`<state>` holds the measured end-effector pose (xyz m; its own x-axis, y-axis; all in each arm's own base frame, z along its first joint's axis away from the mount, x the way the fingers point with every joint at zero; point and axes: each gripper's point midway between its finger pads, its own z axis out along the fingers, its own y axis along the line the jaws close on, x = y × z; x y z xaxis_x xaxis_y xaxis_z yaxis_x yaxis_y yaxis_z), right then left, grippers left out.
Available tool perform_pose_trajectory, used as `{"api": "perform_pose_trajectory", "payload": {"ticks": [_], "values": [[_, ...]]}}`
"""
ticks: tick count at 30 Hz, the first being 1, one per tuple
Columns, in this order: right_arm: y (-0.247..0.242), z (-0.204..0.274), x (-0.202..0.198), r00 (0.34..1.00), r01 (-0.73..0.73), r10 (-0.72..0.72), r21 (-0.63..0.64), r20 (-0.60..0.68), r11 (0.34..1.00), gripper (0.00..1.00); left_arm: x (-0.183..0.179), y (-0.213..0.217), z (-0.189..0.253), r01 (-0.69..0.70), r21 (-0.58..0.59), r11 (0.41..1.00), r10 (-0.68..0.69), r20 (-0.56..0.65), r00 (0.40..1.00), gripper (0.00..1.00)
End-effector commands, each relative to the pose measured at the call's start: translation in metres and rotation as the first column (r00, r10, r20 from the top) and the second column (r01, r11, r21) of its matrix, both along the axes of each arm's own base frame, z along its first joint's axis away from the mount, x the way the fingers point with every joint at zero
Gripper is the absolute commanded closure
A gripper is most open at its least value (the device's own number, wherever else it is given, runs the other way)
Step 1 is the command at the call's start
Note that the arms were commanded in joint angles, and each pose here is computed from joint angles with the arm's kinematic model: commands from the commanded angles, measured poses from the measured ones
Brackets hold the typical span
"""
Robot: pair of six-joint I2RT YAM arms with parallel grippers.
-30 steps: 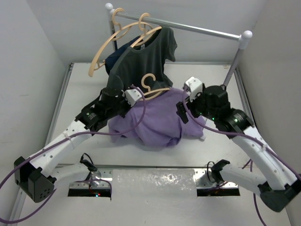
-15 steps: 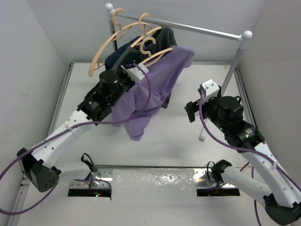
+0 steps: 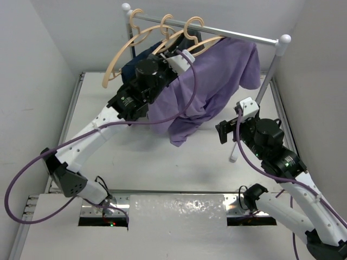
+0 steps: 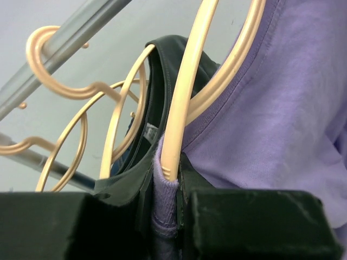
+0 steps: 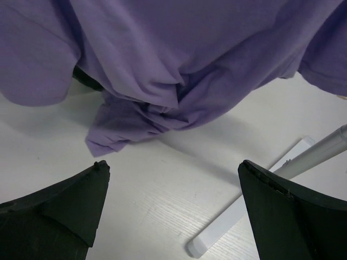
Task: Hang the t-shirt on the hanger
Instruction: Place the hanger at the clothesline.
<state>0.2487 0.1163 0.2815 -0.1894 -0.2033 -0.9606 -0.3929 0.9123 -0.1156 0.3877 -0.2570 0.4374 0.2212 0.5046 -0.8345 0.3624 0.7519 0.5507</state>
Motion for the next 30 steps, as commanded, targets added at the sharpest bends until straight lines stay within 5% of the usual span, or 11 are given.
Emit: {"api": "perform_pose_trajectory", "payload": {"ticks": [1,10,17,24,25,26,27,29,30], "values": [[0.002,0.012,0.002,0.999,0.003,-0.005,0.053,0.042,0.999,0.01,0.003,0.005,0.055,-0.048,-0.161,0.986,0.063,0.089,0.994,1.0],[0.001,0.011,-0.004,0.998,-0.012,0.008,0.061,0.062,0.998,0.01,0.025,-0.002,0.028,-0.13,-0.116,0.985,0.131,-0.001,0.991,1.0],[0.001,0.004,-0.004,0.999,-0.016,0.014,0.039,0.048,0.999,0.01,0.028,-0.012,-0.041,-0.107,0.054,0.993,0.112,-0.113,0.987,1.0],[0.0,-0.023,-0.003,0.999,-0.006,0.004,-0.022,-0.054,1.0,0.01,0.016,-0.019,-0.057,-0.039,0.09,0.995,0.053,-0.164,0.985,1.0],[-0.003,-0.03,-0.002,0.997,0.016,-0.019,-0.036,-0.076,0.999,0.01,0.014,-0.018,-0.057,-0.037,0.081,0.996,0.05,-0.165,0.985,0.95],[-0.008,-0.038,-0.002,0.994,0.042,-0.048,-0.054,-0.101,0.998,0.01,0.01,-0.014,-0.058,-0.038,0.075,0.996,0.05,-0.166,0.985,0.63],[-0.015,-0.051,-0.002,0.984,0.085,-0.097,-0.085,-0.147,0.993,0.01,0.008,-0.013,-0.057,-0.036,0.068,0.997,0.046,-0.162,0.986,0.52],[-0.022,-0.061,-0.002,0.974,0.12,-0.138,-0.108,-0.18,0.987,0.01,0.001,-0.008,-0.053,-0.027,0.06,0.998,0.037,-0.161,0.986,0.03],[-0.024,-0.07,-0.003,0.963,0.141,-0.164,-0.118,-0.212,0.983,0.01,-0.003,-0.007,-0.053,-0.017,0.061,0.998,0.027,-0.167,0.986,0.0]]}}
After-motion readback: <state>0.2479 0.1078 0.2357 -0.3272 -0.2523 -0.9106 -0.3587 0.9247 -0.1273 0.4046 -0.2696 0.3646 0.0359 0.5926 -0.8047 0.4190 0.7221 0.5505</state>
